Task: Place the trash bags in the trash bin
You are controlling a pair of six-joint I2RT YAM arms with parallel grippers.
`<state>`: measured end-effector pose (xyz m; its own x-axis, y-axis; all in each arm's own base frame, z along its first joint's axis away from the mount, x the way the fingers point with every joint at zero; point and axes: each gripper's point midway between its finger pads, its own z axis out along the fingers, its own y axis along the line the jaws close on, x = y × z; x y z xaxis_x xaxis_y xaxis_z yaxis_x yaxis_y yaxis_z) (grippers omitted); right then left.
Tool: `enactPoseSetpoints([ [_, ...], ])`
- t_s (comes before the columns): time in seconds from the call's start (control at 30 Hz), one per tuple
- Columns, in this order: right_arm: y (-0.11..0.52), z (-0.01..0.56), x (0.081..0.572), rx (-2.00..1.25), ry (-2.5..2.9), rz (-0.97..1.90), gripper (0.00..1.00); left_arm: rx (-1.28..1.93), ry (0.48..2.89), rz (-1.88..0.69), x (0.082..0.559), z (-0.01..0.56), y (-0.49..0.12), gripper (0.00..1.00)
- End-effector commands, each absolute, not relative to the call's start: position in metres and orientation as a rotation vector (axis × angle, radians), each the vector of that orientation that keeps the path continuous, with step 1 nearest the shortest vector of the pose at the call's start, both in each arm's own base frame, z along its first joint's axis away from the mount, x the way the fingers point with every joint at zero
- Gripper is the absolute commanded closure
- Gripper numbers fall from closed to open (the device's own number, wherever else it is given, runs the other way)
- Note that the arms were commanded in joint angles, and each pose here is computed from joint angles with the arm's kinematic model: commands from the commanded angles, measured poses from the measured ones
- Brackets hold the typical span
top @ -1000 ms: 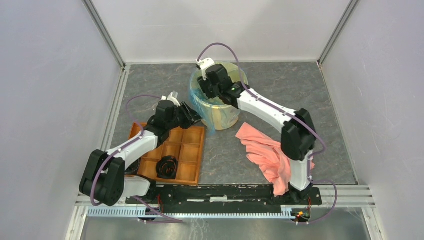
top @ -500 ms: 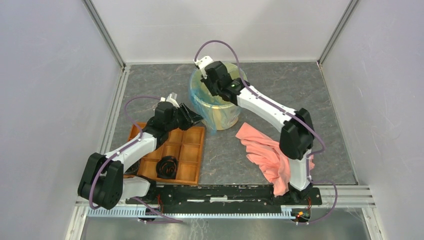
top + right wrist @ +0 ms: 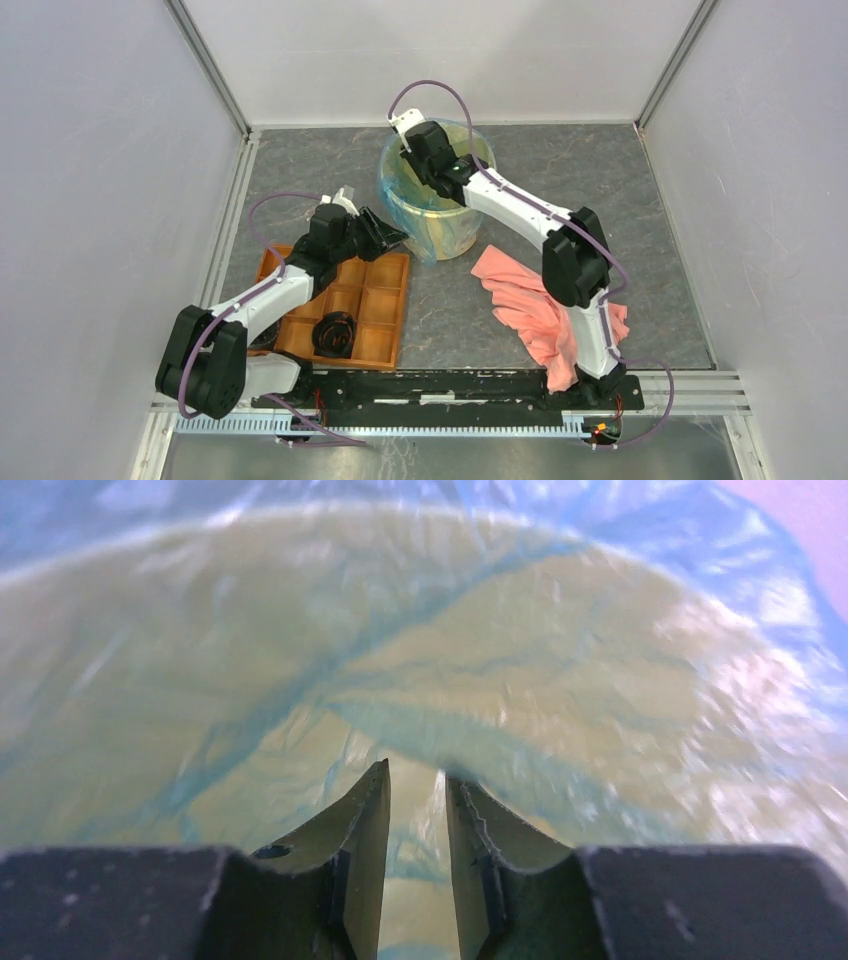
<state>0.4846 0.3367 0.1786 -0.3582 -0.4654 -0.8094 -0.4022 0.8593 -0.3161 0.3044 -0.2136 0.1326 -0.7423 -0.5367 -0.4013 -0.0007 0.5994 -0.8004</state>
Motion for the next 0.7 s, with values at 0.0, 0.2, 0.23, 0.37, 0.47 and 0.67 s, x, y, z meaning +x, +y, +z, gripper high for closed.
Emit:
enactPoseSetpoints([
  [0.0, 0.333, 0.234, 0.449, -0.676, 1.956, 0.070, 0.66, -0.406, 2.155, -1.128, 0.306, 0.143, -0.217, 0.55],
  [0.2, 0.323, 0.204, 0.423, -0.833, 2.041, 0.071, 0.55, -0.408, 2.143, -1.122, 0.308, 0.144, -0.217, 0.54],
  [0.23, 0.323, 0.197, 0.423, -0.846, 2.056, 0.059, 0.54, -0.408, 2.147, -1.121, 0.308, 0.143, -0.217, 0.53],
  [0.37, 0.335, 0.166, 0.431, -0.868, 2.130, 0.063, 0.54, -0.407, 2.145, -1.174, 0.310, 0.143, -0.224, 0.51],
  [0.47, 0.346, 0.145, 0.436, -0.872, 2.164, 0.096, 0.55, -0.407, 2.150, -1.189, 0.313, 0.142, -0.227, 0.51],
  [0.67, 0.355, 0.112, 0.440, -0.831, 2.193, 0.126, 0.55, -0.418, 2.143, -1.188, 0.315, 0.143, -0.227, 0.51],
])
